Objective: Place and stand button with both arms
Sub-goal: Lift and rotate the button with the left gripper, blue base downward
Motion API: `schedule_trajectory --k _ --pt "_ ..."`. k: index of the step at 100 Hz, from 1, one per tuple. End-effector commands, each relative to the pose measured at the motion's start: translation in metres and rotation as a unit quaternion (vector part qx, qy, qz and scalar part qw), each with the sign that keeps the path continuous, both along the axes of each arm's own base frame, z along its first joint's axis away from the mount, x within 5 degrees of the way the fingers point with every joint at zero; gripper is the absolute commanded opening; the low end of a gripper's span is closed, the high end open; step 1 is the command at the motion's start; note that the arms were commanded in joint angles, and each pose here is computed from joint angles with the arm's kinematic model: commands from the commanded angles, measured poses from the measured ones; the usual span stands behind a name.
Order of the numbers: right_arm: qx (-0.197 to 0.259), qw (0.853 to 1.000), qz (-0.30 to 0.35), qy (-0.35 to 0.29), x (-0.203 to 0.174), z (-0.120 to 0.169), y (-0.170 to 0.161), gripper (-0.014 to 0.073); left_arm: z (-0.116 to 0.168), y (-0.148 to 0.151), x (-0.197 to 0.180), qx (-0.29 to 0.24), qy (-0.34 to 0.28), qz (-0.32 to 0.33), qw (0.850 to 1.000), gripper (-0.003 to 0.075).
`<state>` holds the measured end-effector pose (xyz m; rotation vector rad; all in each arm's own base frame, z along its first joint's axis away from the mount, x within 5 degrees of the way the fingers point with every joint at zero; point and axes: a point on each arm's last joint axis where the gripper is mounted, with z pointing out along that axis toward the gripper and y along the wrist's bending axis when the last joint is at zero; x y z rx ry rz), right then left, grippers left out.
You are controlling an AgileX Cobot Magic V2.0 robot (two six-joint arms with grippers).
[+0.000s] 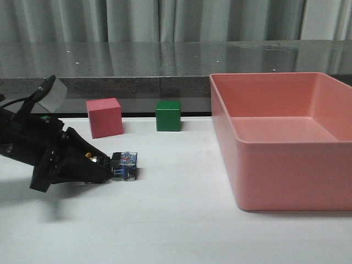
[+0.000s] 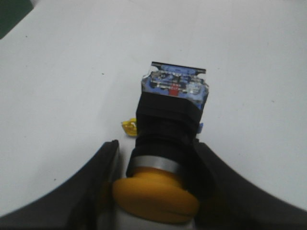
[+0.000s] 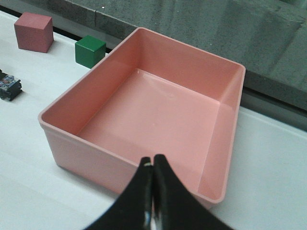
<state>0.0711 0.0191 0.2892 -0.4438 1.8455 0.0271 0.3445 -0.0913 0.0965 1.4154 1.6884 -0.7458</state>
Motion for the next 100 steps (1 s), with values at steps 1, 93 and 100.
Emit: schedule_trajectory --k 1,93,100 --pt "0.01 0.999 -0.007 -0.048 0.002 0.015 -0.001 -0.0062 0.023 -0.003 0.005 -0.031 -0.029 0.0 0.999 -0.0019" --pt "0.01 0.999 -0.007 -0.048 0.002 0.014 -0.001 -0.0062 0.215 -0.048 -0.022 0.462 -0.185 -0.03 0.867 -0.0019" --pt "0.01 0.999 -0.007 -0.048 0.002 0.014 -0.001 -0.0062 0.21 -0.059 -0.022 0.5 -0.203 -0.037 0.841 -0.0019"
